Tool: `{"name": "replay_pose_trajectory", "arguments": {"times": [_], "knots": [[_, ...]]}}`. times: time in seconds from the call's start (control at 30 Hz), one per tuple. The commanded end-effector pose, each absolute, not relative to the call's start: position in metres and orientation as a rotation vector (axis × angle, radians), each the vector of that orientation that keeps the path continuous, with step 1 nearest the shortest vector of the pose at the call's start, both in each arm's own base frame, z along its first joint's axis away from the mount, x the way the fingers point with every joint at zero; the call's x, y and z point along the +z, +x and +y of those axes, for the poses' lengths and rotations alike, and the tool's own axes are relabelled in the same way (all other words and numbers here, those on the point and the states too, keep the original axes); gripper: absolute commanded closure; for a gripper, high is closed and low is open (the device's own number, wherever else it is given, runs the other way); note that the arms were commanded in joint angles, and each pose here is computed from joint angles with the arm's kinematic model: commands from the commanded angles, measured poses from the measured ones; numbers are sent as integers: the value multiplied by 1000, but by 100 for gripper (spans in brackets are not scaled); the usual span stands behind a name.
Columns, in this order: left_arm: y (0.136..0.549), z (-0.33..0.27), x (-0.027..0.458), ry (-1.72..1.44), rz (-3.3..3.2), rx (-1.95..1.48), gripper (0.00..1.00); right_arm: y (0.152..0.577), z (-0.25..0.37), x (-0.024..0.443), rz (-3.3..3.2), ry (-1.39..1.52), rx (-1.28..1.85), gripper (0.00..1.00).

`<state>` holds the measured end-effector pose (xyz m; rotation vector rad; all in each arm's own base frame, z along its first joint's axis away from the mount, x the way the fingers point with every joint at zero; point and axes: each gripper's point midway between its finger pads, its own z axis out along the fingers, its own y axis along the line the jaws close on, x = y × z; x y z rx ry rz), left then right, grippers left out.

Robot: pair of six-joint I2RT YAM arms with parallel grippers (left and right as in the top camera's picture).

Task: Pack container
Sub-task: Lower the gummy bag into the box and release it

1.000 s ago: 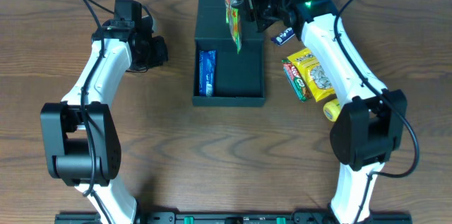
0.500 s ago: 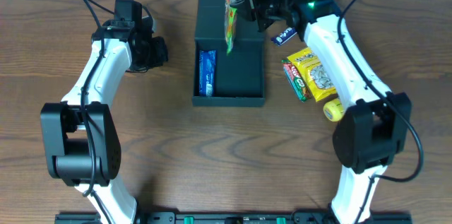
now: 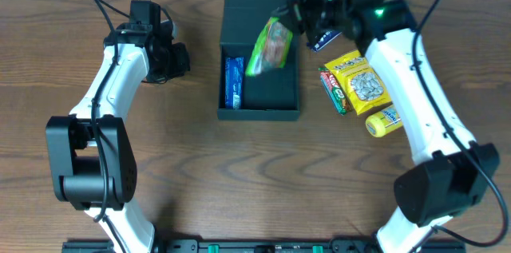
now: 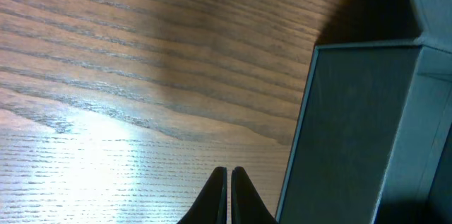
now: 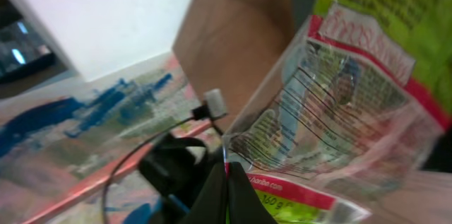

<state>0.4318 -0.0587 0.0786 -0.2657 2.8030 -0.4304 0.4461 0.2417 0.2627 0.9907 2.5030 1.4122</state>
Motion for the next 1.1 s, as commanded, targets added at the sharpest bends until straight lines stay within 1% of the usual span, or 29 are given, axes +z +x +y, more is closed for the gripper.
{"name": "replay_pose_trajectory", "arguments": {"times": [0.0, 0.03, 0.1, 0.13, 0.23, 0.3, 0.37, 0.53, 0.57, 0.6, 0.63, 0.67, 0.83, 0.93, 1.07], "knots": [[437, -57, 94, -230, 2765, -422, 94, 432, 252, 230, 2580, 990, 1368, 99], [437, -57, 94, -230, 2765, -422, 94, 430, 252, 221, 2590, 1010, 1366, 98], [437, -57, 94, -230, 2765, -421, 94, 428, 257, 217, 2592, 1009, 1431, 98], [437, -57, 94, -230, 2765, -421, 94, 431, 263, 222, 2571, 984, 1494, 98], [437, -57, 94, -232, 2766, -422, 94, 443, 278, 257, 2455, 778, 1673, 98], [437, -57, 94, -235, 2765, -423, 94, 439, 283, 269, 2441, 702, 1739, 98], [437, -57, 94, -235, 2767, -422, 95, 430, 281, 262, 2496, 706, 1727, 99], [433, -57, 93, -240, 2784, -421, 94, 404, 268, 225, 2681, 764, 1566, 98], [432, -57, 93, -240, 2787, -421, 94, 400, 266, 220, 2707, 735, 1537, 94], [432, -57, 92, -241, 2788, -421, 94, 397, 264, 218, 2718, 659, 1517, 65], [431, -57, 92, -241, 2790, -421, 94, 396, 263, 218, 2719, 594, 1508, 26], [431, -57, 92, -241, 2791, -421, 94, 395, 263, 218, 2720, 541, 1509, 1], [427, -57, 91, -246, 2809, -419, 94, 395, 251, 228, 2685, 435, 1547, 1], [425, -57, 90, -247, 2816, -419, 94, 398, 236, 236, 2650, 410, 1513, 1], [425, -57, 90, -247, 2816, -419, 95, 402, 216, 261, 2546, 283, 1416, 1]]}}
